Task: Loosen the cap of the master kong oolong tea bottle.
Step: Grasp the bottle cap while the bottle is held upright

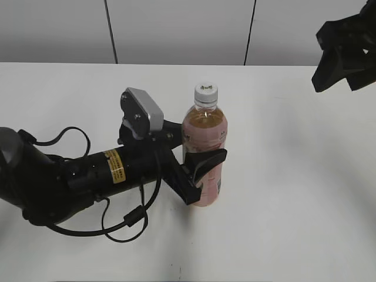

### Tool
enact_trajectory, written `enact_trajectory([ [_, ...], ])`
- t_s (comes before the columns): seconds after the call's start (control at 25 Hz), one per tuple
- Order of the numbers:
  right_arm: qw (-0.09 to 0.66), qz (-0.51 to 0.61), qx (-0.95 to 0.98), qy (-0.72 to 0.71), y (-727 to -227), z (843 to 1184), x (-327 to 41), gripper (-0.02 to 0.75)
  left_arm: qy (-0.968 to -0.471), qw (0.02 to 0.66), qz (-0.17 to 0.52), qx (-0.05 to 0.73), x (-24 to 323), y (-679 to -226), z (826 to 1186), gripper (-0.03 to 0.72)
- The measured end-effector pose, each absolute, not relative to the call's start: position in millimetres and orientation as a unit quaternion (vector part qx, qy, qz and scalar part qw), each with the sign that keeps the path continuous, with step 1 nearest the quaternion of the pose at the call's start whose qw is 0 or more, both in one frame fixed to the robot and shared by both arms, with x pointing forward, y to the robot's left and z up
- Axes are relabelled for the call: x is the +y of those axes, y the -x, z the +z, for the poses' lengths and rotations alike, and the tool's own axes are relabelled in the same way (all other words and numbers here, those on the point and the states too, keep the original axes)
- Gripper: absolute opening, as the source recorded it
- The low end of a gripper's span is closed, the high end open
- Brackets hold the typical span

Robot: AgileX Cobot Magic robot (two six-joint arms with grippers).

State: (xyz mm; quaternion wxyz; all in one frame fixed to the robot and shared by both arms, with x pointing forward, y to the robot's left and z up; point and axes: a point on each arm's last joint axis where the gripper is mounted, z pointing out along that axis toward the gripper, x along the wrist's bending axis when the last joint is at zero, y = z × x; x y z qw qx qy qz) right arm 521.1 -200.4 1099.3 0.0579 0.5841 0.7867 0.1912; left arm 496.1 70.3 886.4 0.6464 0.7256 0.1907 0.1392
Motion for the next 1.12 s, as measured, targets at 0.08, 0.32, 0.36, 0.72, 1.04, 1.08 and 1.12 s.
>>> enact_trajectory([
  [0.08, 0.056, 0.190, 0.787, -0.585, -521, 1099, -200, 0.440, -0.729, 0.645, 0.125, 0.190, 68, -493, 887, 0.419],
  [0.32, 0.050, 0.197, 0.798, -0.568, -516, 1102, -187, 0.440, -0.729, 0.646, 0.120, 0.192, 67, -492, 887, 0.419],
  [0.36, 0.048, 0.201, 0.801, -0.562, -515, 1104, -182, 0.440, -0.729, 0.646, 0.120, 0.192, 67, -492, 887, 0.419],
  [0.72, 0.016, 0.209, 0.825, -0.524, -511, 1113, -124, 0.440, -0.723, 0.654, 0.116, 0.191, 67, -492, 884, 0.418],
  [1.04, -0.010, 0.205, 0.844, -0.495, -515, 1111, -77, 0.440, -0.724, 0.656, 0.115, 0.182, 66, -491, 883, 0.418],
  [1.08, -0.014, 0.201, 0.845, -0.496, -517, 1109, -74, 0.440, -0.724, 0.656, 0.114, 0.181, 66, -491, 883, 0.418],
  [1.12, -0.018, 0.198, 0.845, -0.496, -518, 1107, -71, 0.440, -0.724, 0.656, 0.114, 0.179, 66, -491, 883, 0.418],
])
